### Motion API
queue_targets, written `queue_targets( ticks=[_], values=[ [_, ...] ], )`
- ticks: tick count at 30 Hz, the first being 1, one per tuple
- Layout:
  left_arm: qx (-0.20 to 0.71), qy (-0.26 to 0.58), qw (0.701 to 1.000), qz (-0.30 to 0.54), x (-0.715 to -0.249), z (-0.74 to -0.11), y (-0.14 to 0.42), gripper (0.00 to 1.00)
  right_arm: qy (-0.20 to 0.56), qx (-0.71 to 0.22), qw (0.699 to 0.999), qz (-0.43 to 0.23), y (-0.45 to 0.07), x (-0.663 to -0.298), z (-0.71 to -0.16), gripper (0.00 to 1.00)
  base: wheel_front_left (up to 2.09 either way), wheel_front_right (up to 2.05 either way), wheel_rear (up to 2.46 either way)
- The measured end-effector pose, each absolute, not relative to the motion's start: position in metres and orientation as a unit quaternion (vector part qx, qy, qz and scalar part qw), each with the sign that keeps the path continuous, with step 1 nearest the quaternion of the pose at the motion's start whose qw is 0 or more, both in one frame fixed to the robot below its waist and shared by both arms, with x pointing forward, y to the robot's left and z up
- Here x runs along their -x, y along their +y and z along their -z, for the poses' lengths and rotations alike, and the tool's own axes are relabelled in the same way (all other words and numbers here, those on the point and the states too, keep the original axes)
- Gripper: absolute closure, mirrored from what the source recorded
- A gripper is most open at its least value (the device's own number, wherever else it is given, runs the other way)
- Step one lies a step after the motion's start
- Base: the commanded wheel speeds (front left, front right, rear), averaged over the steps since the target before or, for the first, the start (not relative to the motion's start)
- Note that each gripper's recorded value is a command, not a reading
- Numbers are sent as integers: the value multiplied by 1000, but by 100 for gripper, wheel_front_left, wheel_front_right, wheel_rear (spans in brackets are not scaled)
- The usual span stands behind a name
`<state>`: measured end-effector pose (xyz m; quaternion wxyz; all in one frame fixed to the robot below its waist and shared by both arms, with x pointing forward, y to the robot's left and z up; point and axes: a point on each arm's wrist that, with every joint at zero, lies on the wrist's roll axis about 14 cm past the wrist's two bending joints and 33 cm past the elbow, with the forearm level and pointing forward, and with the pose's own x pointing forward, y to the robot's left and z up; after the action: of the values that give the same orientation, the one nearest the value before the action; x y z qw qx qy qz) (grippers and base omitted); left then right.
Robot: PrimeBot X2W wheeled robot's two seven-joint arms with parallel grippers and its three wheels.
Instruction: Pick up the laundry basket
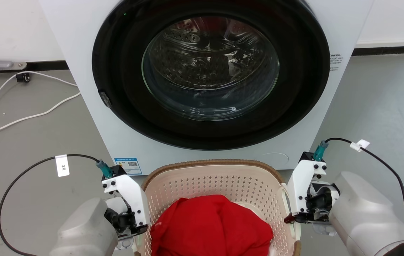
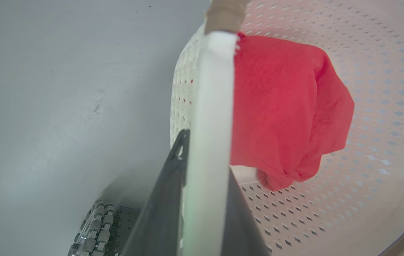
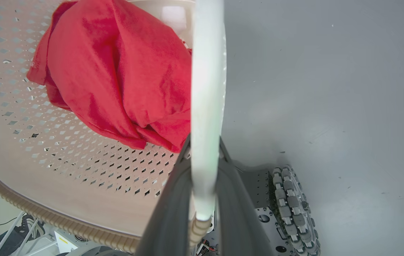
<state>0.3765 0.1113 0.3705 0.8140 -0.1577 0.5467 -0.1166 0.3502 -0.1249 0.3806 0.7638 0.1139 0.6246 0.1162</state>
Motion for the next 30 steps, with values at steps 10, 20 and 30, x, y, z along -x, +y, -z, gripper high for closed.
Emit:
queue_targets(
  ticks=[10,20,30],
  values=[
    [160,541,817,116,-377,-369,111,100,624,-112,765,-114,-126,-351,-380,100,0,0,0],
    [161,540,818,116,-376,-369,110,100,624,-113,765,-112,-126,-351,-380,100,0,0,0],
    [160,539,819,116,-376,-368,110,100,626,-113,763,-114,-126,-350,-379,100,0,0,0]
  ],
)
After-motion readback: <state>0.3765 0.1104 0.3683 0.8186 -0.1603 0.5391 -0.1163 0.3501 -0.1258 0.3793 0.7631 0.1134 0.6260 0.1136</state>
